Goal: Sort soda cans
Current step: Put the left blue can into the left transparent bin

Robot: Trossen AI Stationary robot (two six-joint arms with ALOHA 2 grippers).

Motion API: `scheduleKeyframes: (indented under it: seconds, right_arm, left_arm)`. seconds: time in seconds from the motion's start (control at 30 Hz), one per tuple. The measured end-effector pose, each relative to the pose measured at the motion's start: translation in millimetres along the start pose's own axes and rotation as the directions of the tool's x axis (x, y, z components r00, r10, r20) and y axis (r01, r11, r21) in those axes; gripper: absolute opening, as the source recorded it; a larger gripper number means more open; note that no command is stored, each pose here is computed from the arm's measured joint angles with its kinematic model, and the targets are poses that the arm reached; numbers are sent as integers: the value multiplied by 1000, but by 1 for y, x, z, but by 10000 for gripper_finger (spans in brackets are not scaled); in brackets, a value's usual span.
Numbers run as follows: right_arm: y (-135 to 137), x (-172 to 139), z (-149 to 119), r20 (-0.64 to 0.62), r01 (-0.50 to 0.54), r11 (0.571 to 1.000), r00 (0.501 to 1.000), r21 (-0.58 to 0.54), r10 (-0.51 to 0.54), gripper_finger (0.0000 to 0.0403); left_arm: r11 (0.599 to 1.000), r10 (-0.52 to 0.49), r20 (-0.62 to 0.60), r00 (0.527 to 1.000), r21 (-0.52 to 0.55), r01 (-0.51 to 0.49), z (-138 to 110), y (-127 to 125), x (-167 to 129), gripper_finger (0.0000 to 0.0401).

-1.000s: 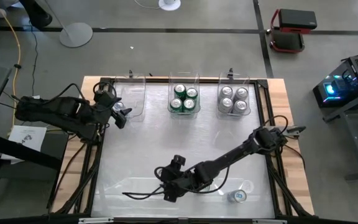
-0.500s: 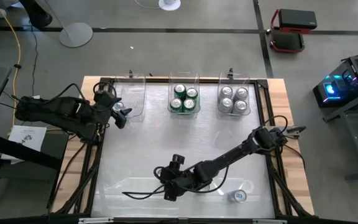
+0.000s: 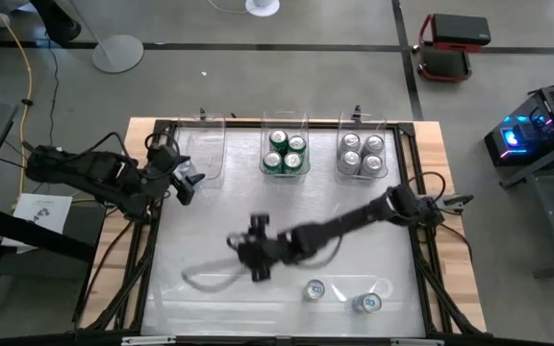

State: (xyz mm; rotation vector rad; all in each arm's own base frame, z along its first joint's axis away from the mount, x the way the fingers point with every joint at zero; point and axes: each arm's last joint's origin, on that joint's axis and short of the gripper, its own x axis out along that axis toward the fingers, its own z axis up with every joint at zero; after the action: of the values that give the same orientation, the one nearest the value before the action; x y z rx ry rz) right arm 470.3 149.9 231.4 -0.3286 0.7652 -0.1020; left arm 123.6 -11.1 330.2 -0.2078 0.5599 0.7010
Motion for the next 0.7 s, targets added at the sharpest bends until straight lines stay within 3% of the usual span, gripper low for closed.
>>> scheduleKeyframes:
  seconds: [0.17,0.37,0.47,0.6,0.7]
  right_arm:
    - [-75,16,8,63,-15,1000,998,2,15,213]
    - [-171,-11,22,276,-115,993,955,7,108,213]
    - [-216,-10,19,350,-109,992,933,63,80,213]
    - [-261,-10,18,388,-63,986,922,154,-2,213]
    - [-282,5,14,426,-113,978,904,174,28,213]
  left_arm:
    - [999,-13,2,1000,37,13,-1,-1,-2,314]
    - [999,-1,36,999,46,-1,0,4,-6,314]
    - [999,10,74,997,47,-14,1,11,-11,314]
    - [1000,-7,137,991,2,7,4,26,-24,314]
    - [999,-8,195,981,-36,15,10,38,-36,314]
